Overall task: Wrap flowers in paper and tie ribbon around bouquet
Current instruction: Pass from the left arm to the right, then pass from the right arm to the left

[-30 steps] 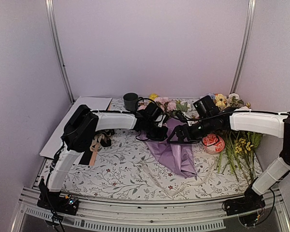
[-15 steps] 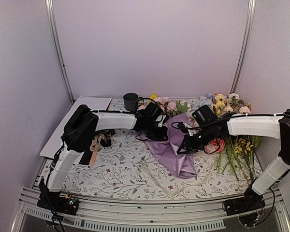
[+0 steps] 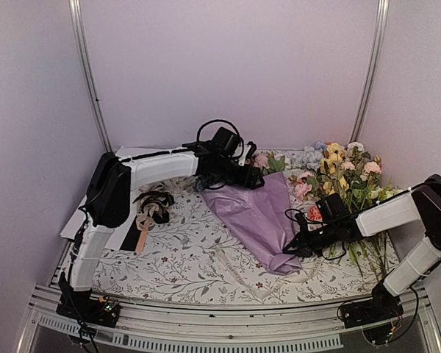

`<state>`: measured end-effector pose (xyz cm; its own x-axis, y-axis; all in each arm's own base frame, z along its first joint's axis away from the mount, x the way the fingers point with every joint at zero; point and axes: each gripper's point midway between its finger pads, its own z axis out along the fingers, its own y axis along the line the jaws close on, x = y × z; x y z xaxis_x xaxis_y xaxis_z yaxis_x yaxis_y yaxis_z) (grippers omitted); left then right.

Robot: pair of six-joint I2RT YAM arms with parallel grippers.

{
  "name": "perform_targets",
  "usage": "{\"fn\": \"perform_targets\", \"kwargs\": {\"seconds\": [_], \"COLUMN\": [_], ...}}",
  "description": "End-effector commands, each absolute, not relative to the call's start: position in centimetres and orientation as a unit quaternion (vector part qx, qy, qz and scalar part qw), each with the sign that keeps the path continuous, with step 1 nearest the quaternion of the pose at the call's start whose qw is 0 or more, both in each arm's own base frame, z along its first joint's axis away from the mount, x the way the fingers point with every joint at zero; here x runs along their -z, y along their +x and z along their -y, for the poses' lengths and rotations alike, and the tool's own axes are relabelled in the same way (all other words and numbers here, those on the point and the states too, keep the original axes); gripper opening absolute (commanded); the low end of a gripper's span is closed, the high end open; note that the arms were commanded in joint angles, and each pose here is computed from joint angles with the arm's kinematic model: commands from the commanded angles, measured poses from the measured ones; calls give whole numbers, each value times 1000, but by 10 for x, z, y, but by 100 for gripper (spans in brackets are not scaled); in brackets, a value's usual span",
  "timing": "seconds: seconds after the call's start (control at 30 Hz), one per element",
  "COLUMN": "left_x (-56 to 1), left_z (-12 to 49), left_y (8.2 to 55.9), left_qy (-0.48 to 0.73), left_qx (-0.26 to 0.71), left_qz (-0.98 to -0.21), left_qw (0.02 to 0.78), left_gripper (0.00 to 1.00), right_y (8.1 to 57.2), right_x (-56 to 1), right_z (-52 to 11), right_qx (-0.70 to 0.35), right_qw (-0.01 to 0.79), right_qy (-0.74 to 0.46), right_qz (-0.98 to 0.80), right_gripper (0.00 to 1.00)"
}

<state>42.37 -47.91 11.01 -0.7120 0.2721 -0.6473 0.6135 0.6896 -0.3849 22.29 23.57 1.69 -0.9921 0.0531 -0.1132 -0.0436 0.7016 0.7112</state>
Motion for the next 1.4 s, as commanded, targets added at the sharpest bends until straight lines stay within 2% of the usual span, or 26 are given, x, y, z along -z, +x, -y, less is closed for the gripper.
{"fn": "perform_targets", "kwargs": {"seconds": [0.0,0.07,0.17,0.3,0.47,0.57,0.77,1.0,1.23,1.3,1.37], "left_x": [-181,-187,-162,-123,-106,-104,-87,-148,-178,-179,-176], "left_z": [468,457,450,463,485,488,484,467,439,431,427], "left_y": [422,415,403,387,398,407,417,417,404,412,418], "left_qy": [278,279,270,275,264,254,243,306,478,497,513], "left_qx": [301,280,261,251,252,224,190,231,300,290,281], "left_qz": [-849,-851,-868,-880,-885,-889,-901,-864,-754,-740,-728], "left_qw": [335,346,324,293,287,309,307,327,336,348,358], "left_gripper": [75,74,66,66,84,97,99,99,87,88,93], "right_y": [221,222,224,224,221,217,205,199,196,196,195], "right_x": [-3,-4,-5,-5,-3,0,6,10,12,12,13], "right_z": [-230,-229,-227,-226,-226,-227,-242,-240,-244,-245,-245], "right_qx": [-380,-377,-374,-373,-364,-357,-353,-357,-366,-366,-365], "right_qw": [54,59,66,69,71,70,55,48,39,37,36], "right_qy": [47,53,60,62,61,59,47,54,46,43,43], "right_qz": [-922,-923,-923,-923,-927,-930,-933,-931,-929,-929,-929], "right_gripper": [0,0,0,0,0,0,0,0,0,0,0]}}
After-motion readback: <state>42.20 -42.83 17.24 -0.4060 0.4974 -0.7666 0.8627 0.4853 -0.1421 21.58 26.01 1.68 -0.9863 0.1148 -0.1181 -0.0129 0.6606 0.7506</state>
